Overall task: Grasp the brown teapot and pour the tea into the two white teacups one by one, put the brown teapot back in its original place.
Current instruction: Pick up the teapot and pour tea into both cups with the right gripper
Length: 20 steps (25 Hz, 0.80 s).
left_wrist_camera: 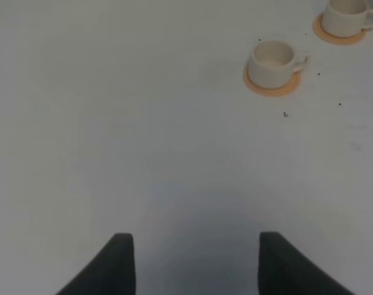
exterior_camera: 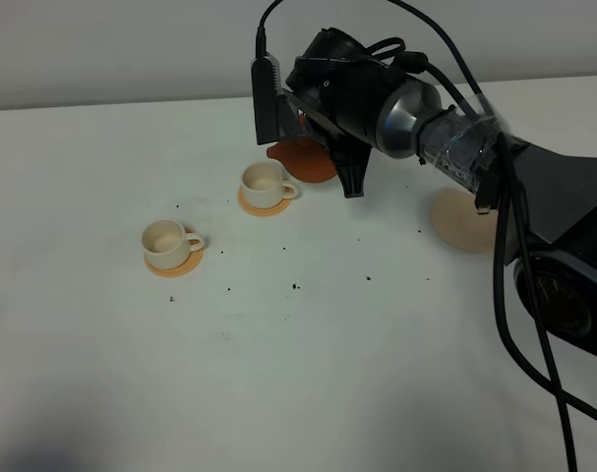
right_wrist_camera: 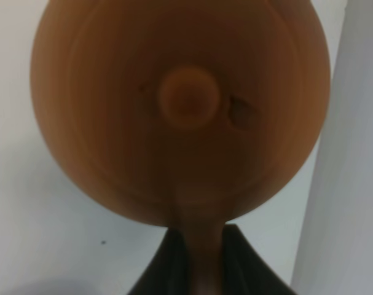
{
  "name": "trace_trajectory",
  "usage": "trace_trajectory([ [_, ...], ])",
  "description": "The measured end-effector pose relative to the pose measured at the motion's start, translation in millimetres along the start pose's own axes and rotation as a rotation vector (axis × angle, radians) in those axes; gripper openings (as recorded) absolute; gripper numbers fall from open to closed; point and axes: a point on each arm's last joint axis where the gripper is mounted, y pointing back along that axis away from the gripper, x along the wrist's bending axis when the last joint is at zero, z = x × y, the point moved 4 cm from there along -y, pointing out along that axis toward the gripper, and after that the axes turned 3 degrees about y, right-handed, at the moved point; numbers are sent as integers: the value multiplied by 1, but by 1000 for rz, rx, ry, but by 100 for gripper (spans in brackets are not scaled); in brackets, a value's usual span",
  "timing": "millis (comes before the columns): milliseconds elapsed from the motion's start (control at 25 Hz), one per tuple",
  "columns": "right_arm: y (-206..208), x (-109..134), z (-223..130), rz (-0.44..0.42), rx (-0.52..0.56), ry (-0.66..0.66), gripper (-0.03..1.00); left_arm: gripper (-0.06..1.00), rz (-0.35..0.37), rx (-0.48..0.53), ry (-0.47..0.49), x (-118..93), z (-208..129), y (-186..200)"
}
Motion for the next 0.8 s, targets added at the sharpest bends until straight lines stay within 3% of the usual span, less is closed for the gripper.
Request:
trace_trajectory([
  [800,-9,1,13,-88,37,146,11,46,0,-1,-2,0,0,0],
])
